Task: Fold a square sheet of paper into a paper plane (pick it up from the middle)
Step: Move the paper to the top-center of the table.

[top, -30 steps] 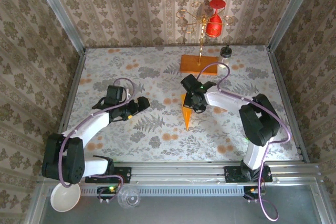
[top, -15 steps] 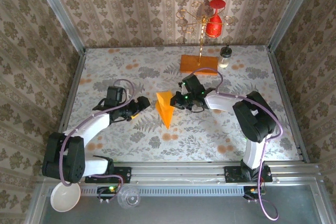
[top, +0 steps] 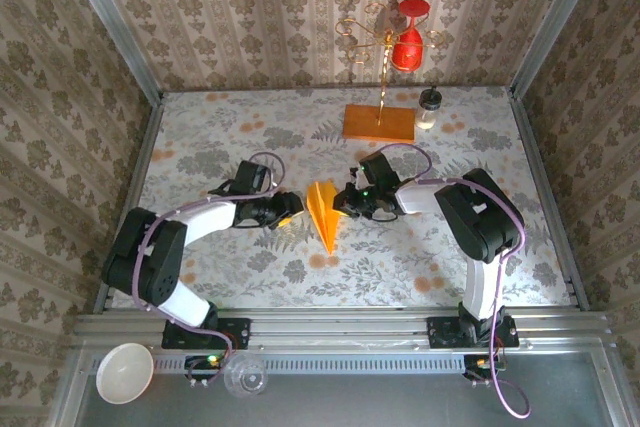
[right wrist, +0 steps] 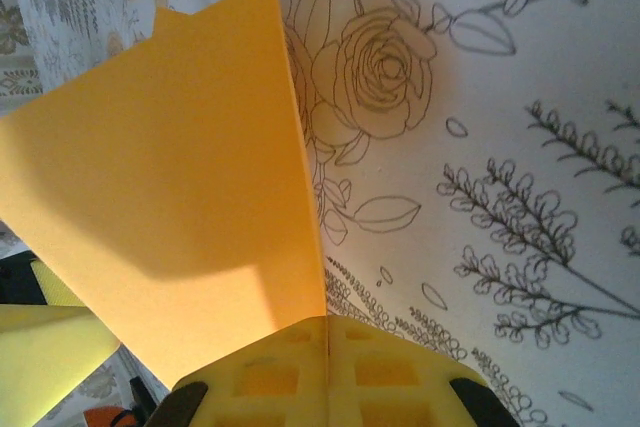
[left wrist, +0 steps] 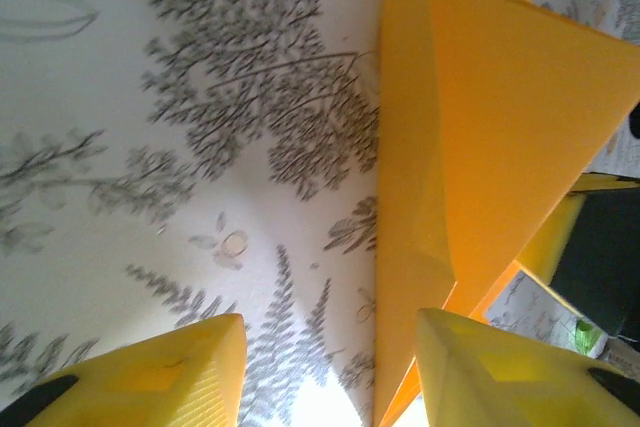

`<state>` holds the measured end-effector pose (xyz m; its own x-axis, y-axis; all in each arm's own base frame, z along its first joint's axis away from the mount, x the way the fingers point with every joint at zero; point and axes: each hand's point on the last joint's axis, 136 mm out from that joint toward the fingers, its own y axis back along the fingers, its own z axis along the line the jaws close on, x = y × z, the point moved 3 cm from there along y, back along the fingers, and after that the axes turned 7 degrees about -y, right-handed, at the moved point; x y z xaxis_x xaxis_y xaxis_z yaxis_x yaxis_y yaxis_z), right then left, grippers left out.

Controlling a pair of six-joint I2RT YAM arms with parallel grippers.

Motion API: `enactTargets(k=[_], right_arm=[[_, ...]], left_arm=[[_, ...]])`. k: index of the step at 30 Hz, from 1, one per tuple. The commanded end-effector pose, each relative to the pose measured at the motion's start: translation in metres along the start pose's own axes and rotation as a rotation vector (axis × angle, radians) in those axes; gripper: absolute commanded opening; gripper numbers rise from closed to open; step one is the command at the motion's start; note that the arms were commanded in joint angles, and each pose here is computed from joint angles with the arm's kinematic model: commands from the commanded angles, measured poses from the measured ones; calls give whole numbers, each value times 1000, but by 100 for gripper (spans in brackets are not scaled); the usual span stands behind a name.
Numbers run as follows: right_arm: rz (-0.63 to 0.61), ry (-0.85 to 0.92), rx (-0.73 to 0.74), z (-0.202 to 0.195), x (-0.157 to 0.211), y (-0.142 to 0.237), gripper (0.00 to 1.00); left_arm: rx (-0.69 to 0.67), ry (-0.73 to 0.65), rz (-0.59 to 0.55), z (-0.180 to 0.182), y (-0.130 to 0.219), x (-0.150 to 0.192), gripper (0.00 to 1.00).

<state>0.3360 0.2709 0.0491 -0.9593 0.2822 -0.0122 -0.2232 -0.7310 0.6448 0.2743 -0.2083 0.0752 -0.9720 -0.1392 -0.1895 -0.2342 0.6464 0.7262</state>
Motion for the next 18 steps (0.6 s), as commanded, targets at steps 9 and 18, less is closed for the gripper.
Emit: enactTargets(k=[9, 18], right_arm=[[25, -7, -24, -1, 3, -3, 1], [-2, -9, -36, 3, -2, 5, 1]], left_arm=[[49, -22, 19, -24, -20, -5, 43], [1, -18, 17, -18, -28, -16, 14]])
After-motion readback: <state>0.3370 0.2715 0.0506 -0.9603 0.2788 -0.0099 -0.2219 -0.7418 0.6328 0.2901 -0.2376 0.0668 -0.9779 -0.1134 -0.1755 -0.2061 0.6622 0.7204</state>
